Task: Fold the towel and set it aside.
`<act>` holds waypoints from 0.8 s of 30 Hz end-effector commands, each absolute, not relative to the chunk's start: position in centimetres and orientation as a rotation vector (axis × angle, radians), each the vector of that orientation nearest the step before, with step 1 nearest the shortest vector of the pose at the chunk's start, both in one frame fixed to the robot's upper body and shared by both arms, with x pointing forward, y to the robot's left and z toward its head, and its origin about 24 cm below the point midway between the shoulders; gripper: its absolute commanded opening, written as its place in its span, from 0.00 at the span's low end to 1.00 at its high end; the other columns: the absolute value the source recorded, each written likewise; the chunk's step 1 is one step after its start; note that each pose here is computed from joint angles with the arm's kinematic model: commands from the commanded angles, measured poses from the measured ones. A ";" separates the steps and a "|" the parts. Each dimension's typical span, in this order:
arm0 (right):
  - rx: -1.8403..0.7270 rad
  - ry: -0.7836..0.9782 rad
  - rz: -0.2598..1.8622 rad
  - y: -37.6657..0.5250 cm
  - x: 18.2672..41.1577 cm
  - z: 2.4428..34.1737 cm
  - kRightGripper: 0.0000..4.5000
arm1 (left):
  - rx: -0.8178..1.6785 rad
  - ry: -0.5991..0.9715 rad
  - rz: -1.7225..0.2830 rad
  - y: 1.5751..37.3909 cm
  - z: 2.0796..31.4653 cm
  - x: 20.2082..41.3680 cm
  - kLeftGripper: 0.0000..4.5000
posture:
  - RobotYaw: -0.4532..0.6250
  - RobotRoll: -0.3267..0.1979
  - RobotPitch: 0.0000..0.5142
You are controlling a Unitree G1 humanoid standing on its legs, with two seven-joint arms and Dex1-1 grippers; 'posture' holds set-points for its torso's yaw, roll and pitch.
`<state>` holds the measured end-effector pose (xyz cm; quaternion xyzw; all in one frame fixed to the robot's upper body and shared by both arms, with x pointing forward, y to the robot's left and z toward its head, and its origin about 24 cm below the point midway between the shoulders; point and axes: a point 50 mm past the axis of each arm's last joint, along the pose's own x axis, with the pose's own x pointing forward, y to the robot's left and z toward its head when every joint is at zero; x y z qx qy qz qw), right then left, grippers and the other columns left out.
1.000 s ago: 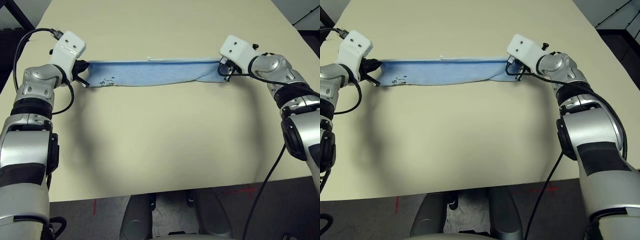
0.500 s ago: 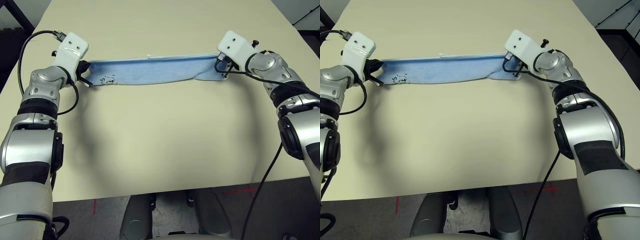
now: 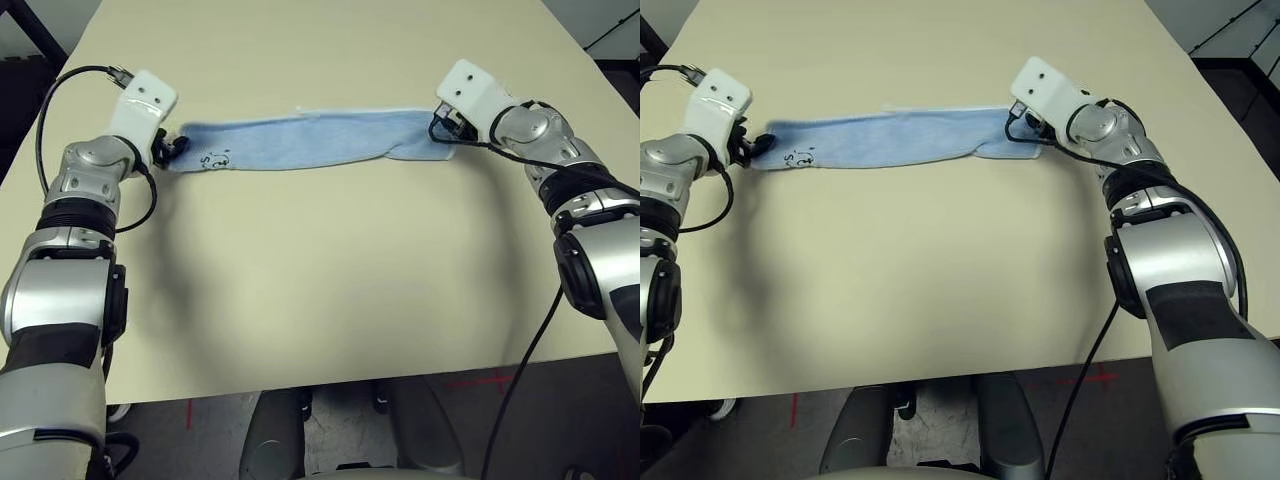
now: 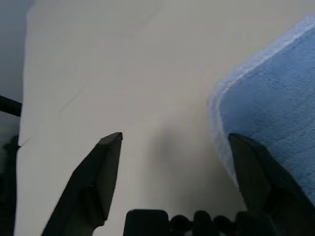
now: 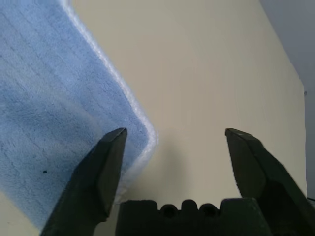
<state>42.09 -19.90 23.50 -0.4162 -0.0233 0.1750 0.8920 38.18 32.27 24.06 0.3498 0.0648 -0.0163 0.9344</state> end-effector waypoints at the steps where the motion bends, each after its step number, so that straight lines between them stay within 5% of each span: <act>1: -0.793 -0.090 0.411 -20.4 41.7 23.6 1.00 | 0.730 0.074 0.003 32.6 25.6 37.9 1.00 | 0.40 0.62 0.49; 6: -0.177 -0.176 0.708 -20.0 40.7 23.3 1.00 | 0.434 -0.092 -0.409 29.6 26.0 36.7 1.00 | 0.40 0.62 0.48; 11: 0.150 -0.130 0.785 -20.8 39.9 22.1 1.00 | 0.372 -0.056 -0.593 28.7 24.1 34.4 1.00 | 0.40 0.62 0.47; 16: 0.464 -0.017 0.742 -21.1 38.9 21.2 1.00 | 0.399 0.014 -0.635 28.6 22.7 33.1 1.00 | 0.40 0.62 0.48; 24: 0.616 0.145 0.614 -21.1 37.9 20.1 1.00 | 0.394 0.049 -0.560 28.8 22.1 33.3 1.00 | 0.39 0.62 0.48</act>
